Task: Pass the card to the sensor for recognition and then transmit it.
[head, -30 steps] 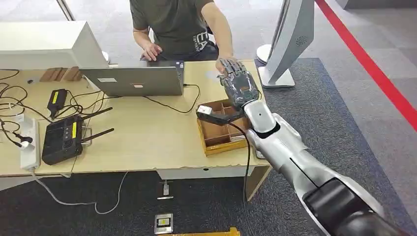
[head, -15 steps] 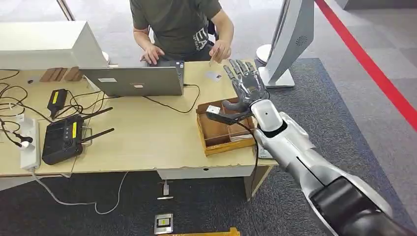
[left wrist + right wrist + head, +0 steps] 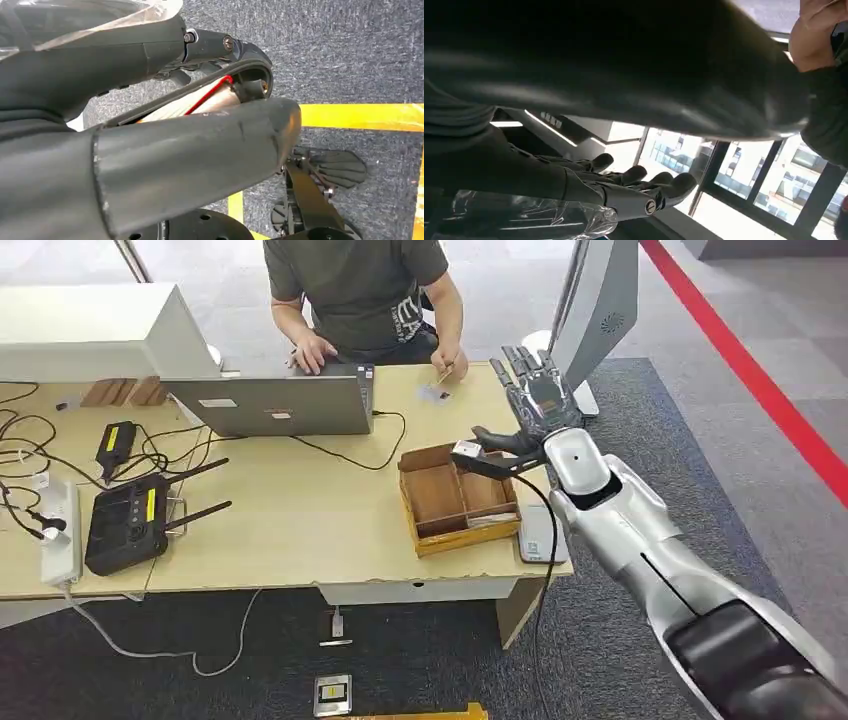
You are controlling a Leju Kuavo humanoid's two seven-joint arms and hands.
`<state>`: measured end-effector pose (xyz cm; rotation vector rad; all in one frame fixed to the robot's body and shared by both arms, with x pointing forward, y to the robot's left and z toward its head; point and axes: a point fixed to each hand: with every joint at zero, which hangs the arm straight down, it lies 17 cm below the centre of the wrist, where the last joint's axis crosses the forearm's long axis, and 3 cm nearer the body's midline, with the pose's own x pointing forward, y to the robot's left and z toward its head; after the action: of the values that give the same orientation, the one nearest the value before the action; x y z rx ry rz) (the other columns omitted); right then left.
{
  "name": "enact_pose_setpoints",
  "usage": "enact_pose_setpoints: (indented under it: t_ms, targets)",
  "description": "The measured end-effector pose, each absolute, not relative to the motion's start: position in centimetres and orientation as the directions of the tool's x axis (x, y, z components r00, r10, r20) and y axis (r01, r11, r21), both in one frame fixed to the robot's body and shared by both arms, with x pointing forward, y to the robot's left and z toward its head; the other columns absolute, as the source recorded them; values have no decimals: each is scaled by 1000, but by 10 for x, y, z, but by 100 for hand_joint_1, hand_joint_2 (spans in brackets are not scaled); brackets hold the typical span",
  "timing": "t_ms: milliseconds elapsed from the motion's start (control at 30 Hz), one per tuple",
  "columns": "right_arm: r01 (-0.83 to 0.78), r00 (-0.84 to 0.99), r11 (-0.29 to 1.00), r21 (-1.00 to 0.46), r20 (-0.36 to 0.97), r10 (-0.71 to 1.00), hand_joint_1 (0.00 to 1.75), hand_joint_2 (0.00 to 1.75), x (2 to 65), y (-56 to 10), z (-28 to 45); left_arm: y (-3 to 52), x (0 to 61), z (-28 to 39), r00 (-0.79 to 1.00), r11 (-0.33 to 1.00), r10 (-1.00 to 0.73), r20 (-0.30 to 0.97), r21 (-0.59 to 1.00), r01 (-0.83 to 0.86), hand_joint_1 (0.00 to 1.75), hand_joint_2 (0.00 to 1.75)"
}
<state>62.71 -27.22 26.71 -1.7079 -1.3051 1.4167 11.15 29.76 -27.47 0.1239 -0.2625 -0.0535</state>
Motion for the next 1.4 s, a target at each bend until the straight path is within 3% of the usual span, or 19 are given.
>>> enact_pose_setpoints:
  t_ms: [200, 333, 667, 833, 1067, 1233, 1400]
  targets:
    - [228, 36, -353, -907, -354, 934, 0, 0, 620, -335, 247, 298, 105, -276, 970, 992, -61, 235, 125, 31, 0, 0]
    - [161, 138, -285, -945, -264, 955, 0, 0, 601, -416, 225, 300, 104, -276, 973, 992, -41, 229, 125, 12, 0, 0]
    - [70, 424, -233, -970, -182, 887, 0, 0, 516, -611, 181, 311, 101, -277, 974, 987, 4, 226, 156, -40, 0, 0]
    - [42, 544, -174, -984, -123, 830, 0, 0, 469, -675, 156, 317, 100, -277, 975, 983, 27, 219, 172, -66, 0, 0]
    - [-24, 639, -86, -996, -81, 765, 0, 0, 415, -713, 105, 320, 101, -277, 975, 978, 70, 211, 177, -109, 0, 0]
    - [-129, 657, -29, -991, -107, 746, 0, 0, 371, -703, 36, 319, 101, -277, 973, 974, 98, 211, 181, -137, 0, 0]
    - [-141, 664, -2, -990, -96, 741, 0, 0, 360, -700, 20, 319, 102, -277, 971, 972, 108, 211, 184, -148, 0, 0]
